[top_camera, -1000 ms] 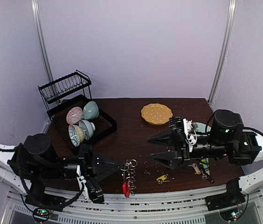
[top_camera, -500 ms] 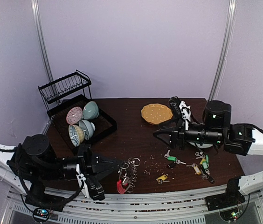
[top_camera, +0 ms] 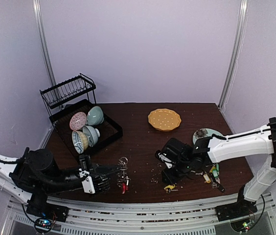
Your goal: Put the keys on the keyring
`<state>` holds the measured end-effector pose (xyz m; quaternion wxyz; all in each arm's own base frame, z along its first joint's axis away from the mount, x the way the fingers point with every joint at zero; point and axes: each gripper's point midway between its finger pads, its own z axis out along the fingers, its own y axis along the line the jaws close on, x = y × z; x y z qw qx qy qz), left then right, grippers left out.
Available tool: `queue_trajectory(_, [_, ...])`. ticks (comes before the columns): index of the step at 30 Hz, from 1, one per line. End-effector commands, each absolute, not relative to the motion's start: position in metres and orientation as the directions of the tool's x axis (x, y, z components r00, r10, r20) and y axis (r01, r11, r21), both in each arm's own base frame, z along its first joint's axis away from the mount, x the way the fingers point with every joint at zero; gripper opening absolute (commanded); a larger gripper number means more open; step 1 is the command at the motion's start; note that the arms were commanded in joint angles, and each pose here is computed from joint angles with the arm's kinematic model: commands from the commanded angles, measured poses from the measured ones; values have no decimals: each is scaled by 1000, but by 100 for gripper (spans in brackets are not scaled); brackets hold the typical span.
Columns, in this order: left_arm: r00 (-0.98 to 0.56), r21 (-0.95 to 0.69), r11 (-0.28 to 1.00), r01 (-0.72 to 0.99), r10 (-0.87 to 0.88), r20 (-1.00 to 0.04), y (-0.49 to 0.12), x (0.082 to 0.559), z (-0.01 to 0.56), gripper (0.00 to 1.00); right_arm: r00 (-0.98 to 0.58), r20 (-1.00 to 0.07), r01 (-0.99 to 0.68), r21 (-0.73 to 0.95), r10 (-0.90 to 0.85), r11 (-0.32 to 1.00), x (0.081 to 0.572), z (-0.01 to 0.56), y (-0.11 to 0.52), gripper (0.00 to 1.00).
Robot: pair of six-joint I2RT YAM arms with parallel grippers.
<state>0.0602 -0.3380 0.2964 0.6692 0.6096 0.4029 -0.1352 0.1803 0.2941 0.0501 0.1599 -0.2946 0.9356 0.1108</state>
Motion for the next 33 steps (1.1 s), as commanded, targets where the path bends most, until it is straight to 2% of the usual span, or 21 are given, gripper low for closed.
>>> queue_trajectory(1, [607, 630, 309, 712, 179, -774, -334, 57, 326, 0, -793, -324, -591, 199, -516, 782, 153, 48, 310, 39])
queue_trajectory(4, [618, 644, 297, 705, 188, -764, -336, 56, 320, 0, -828, -334, -529, 195, -451, 826, 156, 43, 301, 40])
queue_trajectory(7, [624, 649, 272, 711, 181, -760, -340, 52, 317, 0, -836, -341, -501, 148, -431, 853, 162, 42, 291, 45])
queue_trajectory(12, [634, 660, 281, 696, 191, -750, -340, 54, 319, 0, -846, -313, -502, 191, -433, 843, 151, 37, 296, 42])
queue_trajectory(20, [636, 664, 276, 695, 194, -747, -340, 54, 319, 0, -842, -303, -503, 138, -447, 853, 153, 26, 290, 30])
queue_trajectory(25, [637, 664, 278, 694, 192, -747, -340, 54, 319, 0, -838, -303, -511, 149, -453, 846, 153, 24, 294, 14])
queue_trajectory(33, [647, 679, 272, 682, 208, -733, -340, 55, 319, 0, -838, -294, -514, 145, -459, 845, 152, 24, 293, 6])
